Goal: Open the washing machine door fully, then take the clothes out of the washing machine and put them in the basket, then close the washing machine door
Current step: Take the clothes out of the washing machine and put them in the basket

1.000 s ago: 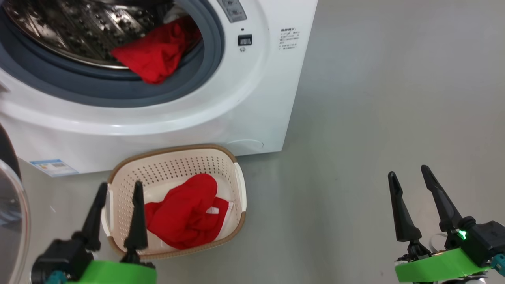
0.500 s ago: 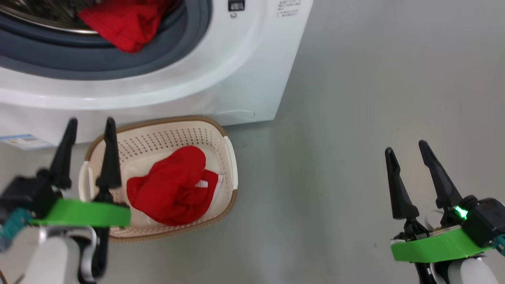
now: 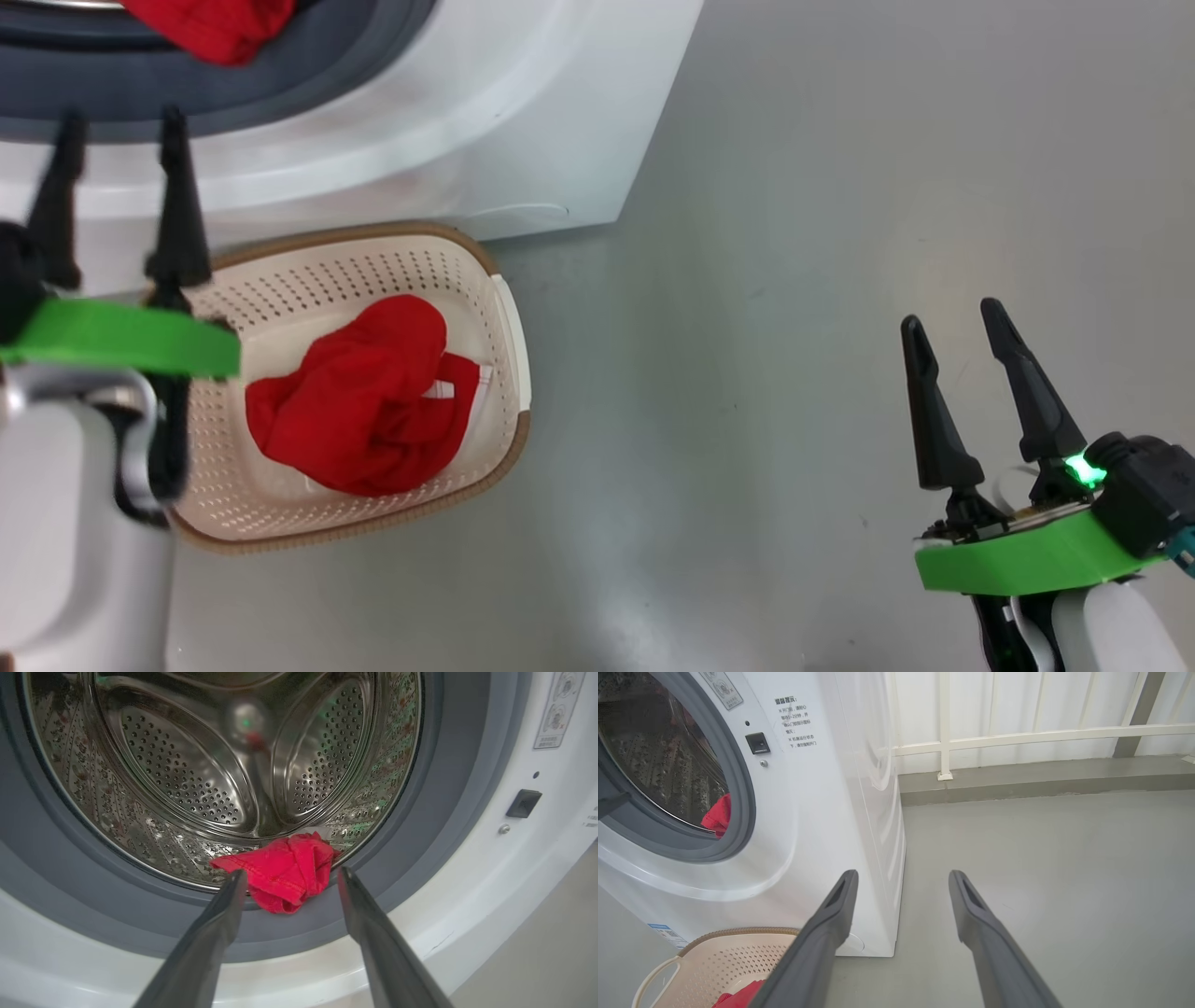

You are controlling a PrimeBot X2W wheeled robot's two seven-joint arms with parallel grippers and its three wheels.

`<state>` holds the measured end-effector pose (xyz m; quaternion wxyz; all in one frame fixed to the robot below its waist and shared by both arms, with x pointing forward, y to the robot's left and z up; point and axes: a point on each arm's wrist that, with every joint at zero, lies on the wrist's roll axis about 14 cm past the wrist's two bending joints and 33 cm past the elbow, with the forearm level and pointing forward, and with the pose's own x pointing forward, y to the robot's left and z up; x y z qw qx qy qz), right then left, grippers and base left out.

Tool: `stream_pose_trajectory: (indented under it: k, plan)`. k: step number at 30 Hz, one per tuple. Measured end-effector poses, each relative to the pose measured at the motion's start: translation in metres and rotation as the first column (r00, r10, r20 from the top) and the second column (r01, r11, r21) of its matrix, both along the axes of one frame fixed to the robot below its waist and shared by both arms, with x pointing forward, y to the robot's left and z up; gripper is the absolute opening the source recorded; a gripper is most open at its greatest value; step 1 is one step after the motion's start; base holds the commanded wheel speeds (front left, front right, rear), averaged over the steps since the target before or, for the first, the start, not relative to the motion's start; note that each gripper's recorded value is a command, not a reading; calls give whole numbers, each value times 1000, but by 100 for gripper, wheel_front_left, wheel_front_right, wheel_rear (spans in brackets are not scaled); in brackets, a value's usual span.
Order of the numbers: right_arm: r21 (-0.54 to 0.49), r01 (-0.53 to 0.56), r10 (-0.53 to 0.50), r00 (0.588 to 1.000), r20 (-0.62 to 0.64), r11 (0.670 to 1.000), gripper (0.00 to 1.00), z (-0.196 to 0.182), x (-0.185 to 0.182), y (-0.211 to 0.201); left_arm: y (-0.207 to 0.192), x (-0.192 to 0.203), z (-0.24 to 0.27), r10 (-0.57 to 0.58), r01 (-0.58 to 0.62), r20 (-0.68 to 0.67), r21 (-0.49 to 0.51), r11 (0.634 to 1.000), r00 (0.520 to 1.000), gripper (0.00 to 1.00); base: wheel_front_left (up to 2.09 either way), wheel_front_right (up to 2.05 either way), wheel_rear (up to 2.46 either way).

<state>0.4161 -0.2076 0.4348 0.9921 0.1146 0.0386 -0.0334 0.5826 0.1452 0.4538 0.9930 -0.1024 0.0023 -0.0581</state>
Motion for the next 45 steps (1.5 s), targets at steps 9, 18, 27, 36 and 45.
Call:
stream_pose_trajectory:
  k: [9,18,27,36,45]
  plan:
    - [4,2,-2,999,-37,1000,100,-17,7,-1,8,48,-2,11,-11,2,52,999,1000,100,0,0,0]
    - [8,-16,16,998,-56,1000,100,-27,14,5,-4,85,-10,-24,31,-69,94,995,997,100,0,0,0]
    - [9,-20,20,997,-81,1000,100,-35,12,6,-24,113,-21,-76,110,-200,165,980,977,100,0,0,0]
    - [2,-2,2,994,-107,1000,100,-42,7,0,-41,121,-53,-105,199,-359,237,951,927,100,0,0,0]
    - [-5,-2,2,994,-108,1000,100,-44,11,-2,-49,131,-55,-109,215,-364,264,940,925,100,0,0,0]
